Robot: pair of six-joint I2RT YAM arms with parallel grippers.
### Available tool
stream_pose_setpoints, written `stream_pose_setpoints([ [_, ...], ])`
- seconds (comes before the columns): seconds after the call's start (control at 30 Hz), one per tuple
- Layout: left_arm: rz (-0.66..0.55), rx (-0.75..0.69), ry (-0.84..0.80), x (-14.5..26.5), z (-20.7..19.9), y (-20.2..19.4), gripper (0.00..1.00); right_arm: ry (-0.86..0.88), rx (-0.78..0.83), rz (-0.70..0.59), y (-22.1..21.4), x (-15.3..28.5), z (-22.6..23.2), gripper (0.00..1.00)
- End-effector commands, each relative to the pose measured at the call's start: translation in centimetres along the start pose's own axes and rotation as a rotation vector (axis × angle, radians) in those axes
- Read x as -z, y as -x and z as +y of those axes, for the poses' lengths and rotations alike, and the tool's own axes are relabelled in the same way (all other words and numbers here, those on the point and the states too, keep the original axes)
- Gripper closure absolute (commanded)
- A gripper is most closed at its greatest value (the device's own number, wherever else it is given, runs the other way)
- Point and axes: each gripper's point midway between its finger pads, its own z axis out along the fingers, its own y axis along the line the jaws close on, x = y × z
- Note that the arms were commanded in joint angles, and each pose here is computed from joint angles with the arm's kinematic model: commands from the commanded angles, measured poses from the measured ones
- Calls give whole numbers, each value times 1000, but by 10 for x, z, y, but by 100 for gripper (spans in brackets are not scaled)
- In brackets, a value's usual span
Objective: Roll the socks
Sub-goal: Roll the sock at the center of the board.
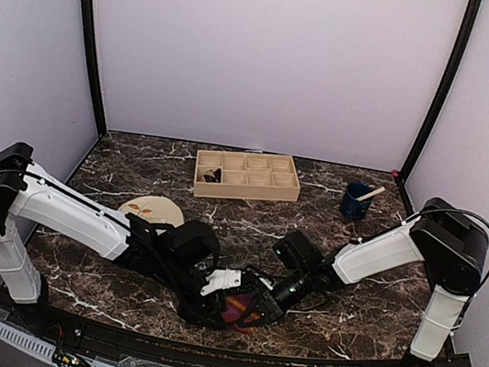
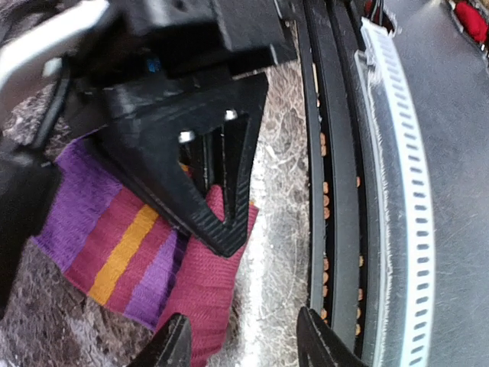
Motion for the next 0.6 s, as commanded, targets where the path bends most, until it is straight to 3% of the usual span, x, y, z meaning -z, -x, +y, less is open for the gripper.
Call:
stream_pose_setpoints([
  [0.0,106,-106,57,-11,3,-11,51,-27,-49,31,-15,-2,-13,100],
  [0.57,185,-221,192,-23,22,-18,58,-16,-49,44,-19,0,-10,100],
])
